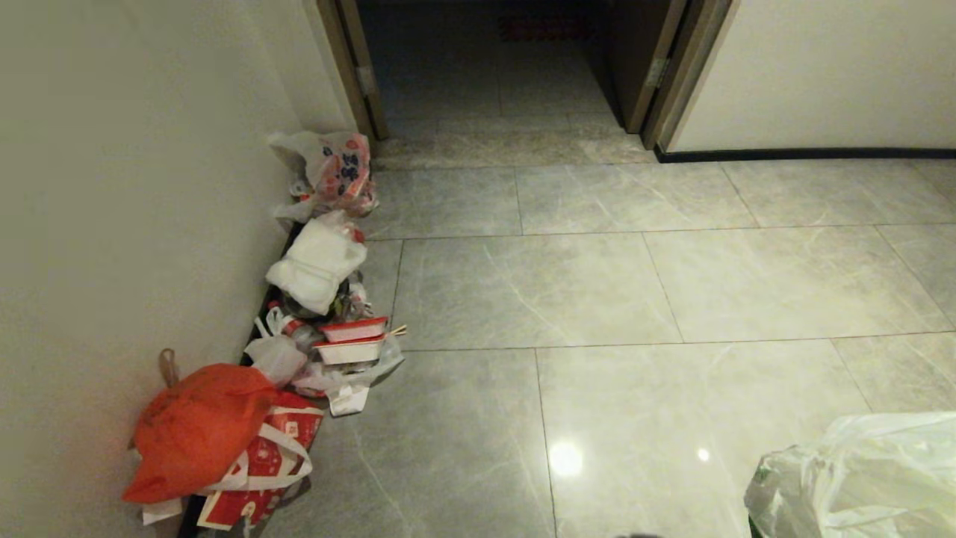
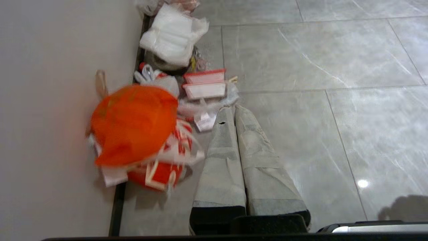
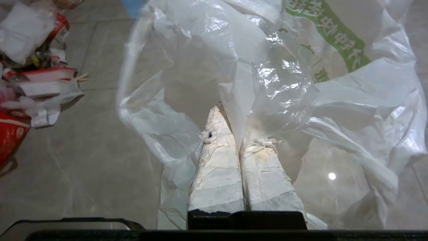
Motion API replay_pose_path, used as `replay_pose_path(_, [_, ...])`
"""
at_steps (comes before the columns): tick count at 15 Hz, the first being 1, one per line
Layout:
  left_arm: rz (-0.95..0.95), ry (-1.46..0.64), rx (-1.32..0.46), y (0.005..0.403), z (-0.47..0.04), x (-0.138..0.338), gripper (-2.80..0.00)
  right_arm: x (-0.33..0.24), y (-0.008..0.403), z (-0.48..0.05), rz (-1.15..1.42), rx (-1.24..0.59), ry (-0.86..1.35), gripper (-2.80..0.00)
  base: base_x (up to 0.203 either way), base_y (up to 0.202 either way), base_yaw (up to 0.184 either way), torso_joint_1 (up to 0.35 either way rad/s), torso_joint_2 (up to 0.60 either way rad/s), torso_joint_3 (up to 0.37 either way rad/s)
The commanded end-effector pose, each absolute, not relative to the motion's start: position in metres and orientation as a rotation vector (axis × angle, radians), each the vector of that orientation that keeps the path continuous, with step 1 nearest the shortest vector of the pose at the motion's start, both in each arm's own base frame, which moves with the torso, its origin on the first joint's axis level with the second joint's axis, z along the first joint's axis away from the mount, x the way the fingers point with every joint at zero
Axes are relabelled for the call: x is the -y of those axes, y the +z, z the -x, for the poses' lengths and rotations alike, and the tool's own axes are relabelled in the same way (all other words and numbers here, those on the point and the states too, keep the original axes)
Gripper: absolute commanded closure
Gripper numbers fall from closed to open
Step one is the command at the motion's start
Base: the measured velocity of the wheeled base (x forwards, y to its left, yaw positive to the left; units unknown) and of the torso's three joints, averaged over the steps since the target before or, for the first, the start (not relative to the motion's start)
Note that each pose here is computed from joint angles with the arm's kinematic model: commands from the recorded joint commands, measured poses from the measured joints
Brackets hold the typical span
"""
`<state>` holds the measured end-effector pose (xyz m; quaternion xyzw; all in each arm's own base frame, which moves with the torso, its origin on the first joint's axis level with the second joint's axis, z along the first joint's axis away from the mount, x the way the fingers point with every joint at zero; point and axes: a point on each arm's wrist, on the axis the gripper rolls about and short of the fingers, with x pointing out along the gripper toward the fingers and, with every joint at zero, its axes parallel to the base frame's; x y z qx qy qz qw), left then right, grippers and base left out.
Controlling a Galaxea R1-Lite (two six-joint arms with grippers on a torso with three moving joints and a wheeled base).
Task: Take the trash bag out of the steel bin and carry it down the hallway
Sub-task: Put the trash bag at the door
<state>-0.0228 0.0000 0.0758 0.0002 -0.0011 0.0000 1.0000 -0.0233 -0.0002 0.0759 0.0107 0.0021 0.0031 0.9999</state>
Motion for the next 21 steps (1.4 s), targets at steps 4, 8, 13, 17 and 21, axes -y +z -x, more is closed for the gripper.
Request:
replay_pose_path(4, [0.0,0.002,0.002,0.0756,0.0228,0.0,0.0,0.0002,0.0761,0.0233,-0.021,-0.005,0.007,0.0,0.194,0.0,0.0,0.001,0.0,0.003])
replay_pose_path(8, [0.0,0.001,0.002,0.0756,0.0228,0.0,0.0,0.0002,0.0761,0.0233,-0.021,-0.005,0.008,0.0,0.193,0.0,0.0,0.002,0.0,0.002])
replay_pose_path(13, [0.0,0.0,0.002,0.0756,0.0228,0.0,0.0,0.0002,0.0761,0.0233,-0.021,-0.005,0.006,0.0,0.193,0.0,0.001,0.004,0.01,0.0])
replay_pose_path(17, [0.0,0.0,0.002,0.0756,0.0228,0.0,0.0,0.0002,0.0761,0.0233,-0.021,-0.005,0.008,0.0,0.198,0.0,0.0,0.002,0.0,0.002])
replay_pose_path(21, [-0.002,0.0,0.003,0.076,0.0229,0.0,0.0,0.0002,0.0761,0.0233,-0.021,-0.005,0.006,0.0,0.189,0.0,-0.002,0.004,0.0,0.001])
